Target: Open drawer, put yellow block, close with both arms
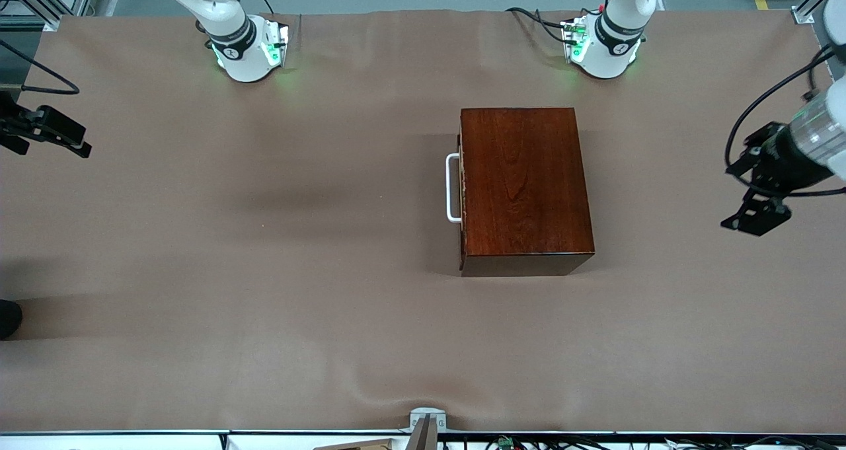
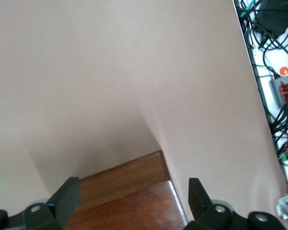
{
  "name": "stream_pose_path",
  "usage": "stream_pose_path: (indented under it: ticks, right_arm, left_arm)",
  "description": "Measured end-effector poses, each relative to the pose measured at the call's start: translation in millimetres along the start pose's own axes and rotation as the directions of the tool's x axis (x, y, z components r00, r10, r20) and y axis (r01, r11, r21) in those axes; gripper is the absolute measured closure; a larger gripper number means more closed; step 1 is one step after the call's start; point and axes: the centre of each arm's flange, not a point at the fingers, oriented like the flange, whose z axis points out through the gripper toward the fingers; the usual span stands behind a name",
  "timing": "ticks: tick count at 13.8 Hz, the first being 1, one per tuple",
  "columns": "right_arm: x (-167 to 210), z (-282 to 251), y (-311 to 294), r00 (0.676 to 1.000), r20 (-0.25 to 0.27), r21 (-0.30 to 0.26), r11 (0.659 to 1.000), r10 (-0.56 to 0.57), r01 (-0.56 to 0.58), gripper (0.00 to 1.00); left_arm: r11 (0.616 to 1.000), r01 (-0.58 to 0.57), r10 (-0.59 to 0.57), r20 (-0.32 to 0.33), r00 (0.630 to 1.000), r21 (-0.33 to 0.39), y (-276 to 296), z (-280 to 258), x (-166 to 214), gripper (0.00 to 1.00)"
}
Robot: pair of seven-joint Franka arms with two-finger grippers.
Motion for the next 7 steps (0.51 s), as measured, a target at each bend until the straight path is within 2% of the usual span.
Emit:
stream_pose_path:
  ticks: [4,7]
  right_arm:
    - [1,1,-1,1.0,-0.005,0.0,1.0,-0.003,0.003,0.0]
    - [1,1,-1,1.0,-0.004,0.0,1.0,-0.001,0.001,0.0]
  left_arm:
    - [0.981,-0.194,0.194,0.003,0.981,0.023,-15,-8,-3,0.0]
    - [0.938,-0.347,0.347,0.036,0.937,0.001,-35,-18,8,0.0]
